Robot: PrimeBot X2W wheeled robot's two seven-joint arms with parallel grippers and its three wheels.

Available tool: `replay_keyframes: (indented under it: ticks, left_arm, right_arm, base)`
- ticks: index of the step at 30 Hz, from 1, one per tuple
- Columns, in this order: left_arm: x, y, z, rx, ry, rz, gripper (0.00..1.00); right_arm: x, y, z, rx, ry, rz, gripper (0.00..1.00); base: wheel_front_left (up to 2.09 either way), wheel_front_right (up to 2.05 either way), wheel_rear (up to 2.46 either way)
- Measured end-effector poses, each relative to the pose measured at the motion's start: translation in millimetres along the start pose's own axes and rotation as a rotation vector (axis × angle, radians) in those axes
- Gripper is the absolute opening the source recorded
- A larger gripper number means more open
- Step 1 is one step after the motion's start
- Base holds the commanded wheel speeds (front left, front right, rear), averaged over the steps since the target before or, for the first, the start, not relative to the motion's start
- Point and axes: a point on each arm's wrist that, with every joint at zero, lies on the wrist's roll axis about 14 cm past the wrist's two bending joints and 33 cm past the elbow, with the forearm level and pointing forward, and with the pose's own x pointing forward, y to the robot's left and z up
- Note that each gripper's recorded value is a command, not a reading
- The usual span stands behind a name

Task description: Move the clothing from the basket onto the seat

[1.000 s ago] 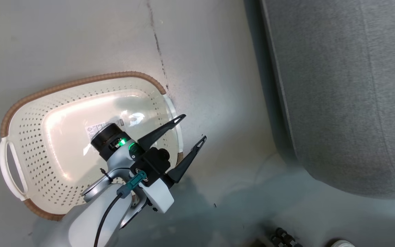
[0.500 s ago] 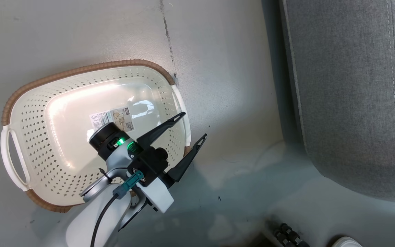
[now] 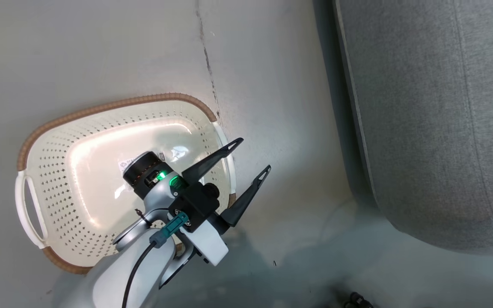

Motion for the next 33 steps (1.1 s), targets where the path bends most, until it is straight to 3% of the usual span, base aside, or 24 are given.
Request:
replay_keyframes:
  ticks: [5, 16, 21, 26, 33]
  left_arm:
    - [0.7, -6.9, 21.6, 0.02, -0.033, 0.003, 1.0]
    - [-5.0, -34.5, 71.2, 0.053, -0.107, 0.015, 1.0]
    - [-13.8, -52.0, 93.1, 0.066, -0.143, 0.032, 1.0]
    - [-25.9, -68.6, 115.1, 0.09, -0.184, 0.05, 1.0]
    - [-50.3, -78.1, 145.9, 0.126, -0.256, 0.116, 1.0]
  right_arm:
    - [-13.0, -12.7, 1.2, -0.017, 0.024, 0.002, 1.0]
    - [-49.4, -2.0, 4.9, -0.086, 0.116, 0.138, 1.0]
    - [-67.2, -5.7, 48.8, -0.088, -0.024, 0.199, 1.0]
    - [-97.2, 12.8, 105.3, 0.074, -0.232, 0.304, 1.0]
    - [-148.5, 24.3, 161.1, 0.089, -0.435, 0.431, 1.0]
  base:
    - [0.0, 0.0, 0.0]
    - [0.0, 0.0, 0.0]
    - [0.0, 0.0, 0.0]
    - [0.0, 0.0, 0.0]
    - [0.0, 0.0, 0.0]
